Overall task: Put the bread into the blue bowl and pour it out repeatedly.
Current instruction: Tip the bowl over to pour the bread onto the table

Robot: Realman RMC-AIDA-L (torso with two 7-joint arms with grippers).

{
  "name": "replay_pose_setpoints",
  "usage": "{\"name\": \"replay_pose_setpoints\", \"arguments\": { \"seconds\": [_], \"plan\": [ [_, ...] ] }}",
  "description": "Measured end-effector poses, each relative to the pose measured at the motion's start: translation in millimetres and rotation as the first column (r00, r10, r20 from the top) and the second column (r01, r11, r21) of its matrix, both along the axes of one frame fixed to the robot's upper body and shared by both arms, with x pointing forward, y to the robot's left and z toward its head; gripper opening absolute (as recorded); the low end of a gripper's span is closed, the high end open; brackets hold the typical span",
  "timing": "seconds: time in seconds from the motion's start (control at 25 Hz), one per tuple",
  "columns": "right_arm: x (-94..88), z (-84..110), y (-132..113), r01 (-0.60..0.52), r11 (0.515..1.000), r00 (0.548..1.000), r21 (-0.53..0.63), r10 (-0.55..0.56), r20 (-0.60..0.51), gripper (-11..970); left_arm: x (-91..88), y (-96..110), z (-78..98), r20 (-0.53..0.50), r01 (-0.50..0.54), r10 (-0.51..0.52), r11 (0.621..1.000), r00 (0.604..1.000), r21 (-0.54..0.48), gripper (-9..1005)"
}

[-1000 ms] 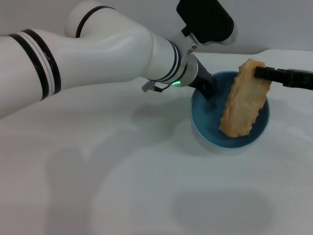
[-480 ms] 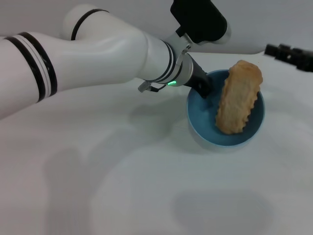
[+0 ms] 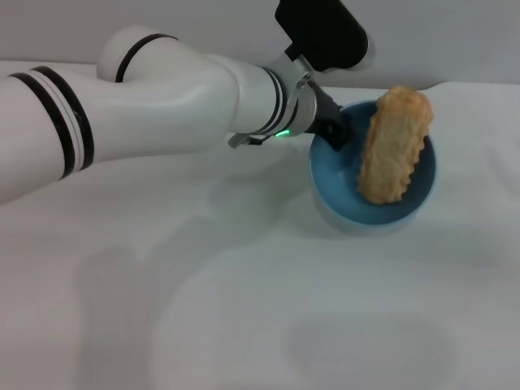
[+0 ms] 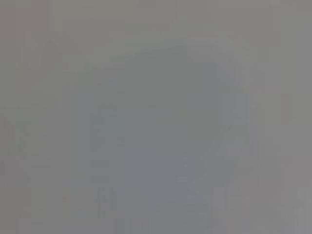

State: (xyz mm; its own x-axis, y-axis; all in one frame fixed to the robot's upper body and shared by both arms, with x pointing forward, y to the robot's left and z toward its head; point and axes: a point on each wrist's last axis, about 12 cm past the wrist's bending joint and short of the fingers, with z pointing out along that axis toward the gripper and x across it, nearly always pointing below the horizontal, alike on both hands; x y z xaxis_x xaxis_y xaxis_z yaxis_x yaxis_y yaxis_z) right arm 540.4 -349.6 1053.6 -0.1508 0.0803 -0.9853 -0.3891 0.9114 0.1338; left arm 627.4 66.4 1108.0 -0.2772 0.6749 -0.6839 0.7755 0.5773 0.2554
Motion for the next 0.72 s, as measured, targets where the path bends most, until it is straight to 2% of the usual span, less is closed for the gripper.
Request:
{"name": "replay_pose_setpoints", "arguments": {
  "seconds": [0.08, 0.12, 0.28, 0.48, 0.52, 0.56, 0.72],
  "plan": [
    [-10.3, -7.8, -3.4, 0.06, 0.998, 0.997, -0.017, -0.059, 0.047, 637, 1.4, -1.7, 2.2, 0.014, 0.004, -0.004, 1.0, 1.0, -0.003, -1],
    [-10.3, -7.8, -3.4, 0.06, 0.998, 0.997, -0.017, -0.059, 0.047, 636, 2.3, -3.2, 3.9, 0.022, 0.008, -0.008, 1.0, 1.0, -0.005, -1],
    [-30.9, -24.8, -11.0, 0.175, 0.984, 0.983, -0.019, -0.174, 0.059, 634, 6.4, -10.0, 12.2, 0.065, 0.026, -0.025, 1.0, 0.998, -0.016, -1],
    [-53.2, -43.7, -13.6, 0.301, 0.953, 0.953, -0.002, -0.301, 0.041, 632, 9.6, -22.7, 24.1, 0.162, 0.113, -0.115, 0.993, 0.98, 0.024, -1],
    [-64.2, -50.2, -14.2, 0.358, 0.933, 0.933, 0.016, -0.359, 0.038, 631, 10.0, -26.5, 27.1, 0.187, 0.142, -0.149, 0.989, 0.971, 0.049, -1],
    [-64.2, -50.2, -14.2, 0.358, 0.933, 0.933, 0.016, -0.359, 0.038, 631, 10.3, -30.5, 30.0, 0.216, 0.175, -0.189, 0.981, 0.958, 0.083, -1],
    [-83.3, -56.6, -15.9, 0.441, 0.895, 0.895, 0.076, -0.444, 0.037, 629, 7.5, -41.8, 31.3, 0.313, 0.279, -0.35, 0.927, 0.883, 0.249, -1]
  ]
}}
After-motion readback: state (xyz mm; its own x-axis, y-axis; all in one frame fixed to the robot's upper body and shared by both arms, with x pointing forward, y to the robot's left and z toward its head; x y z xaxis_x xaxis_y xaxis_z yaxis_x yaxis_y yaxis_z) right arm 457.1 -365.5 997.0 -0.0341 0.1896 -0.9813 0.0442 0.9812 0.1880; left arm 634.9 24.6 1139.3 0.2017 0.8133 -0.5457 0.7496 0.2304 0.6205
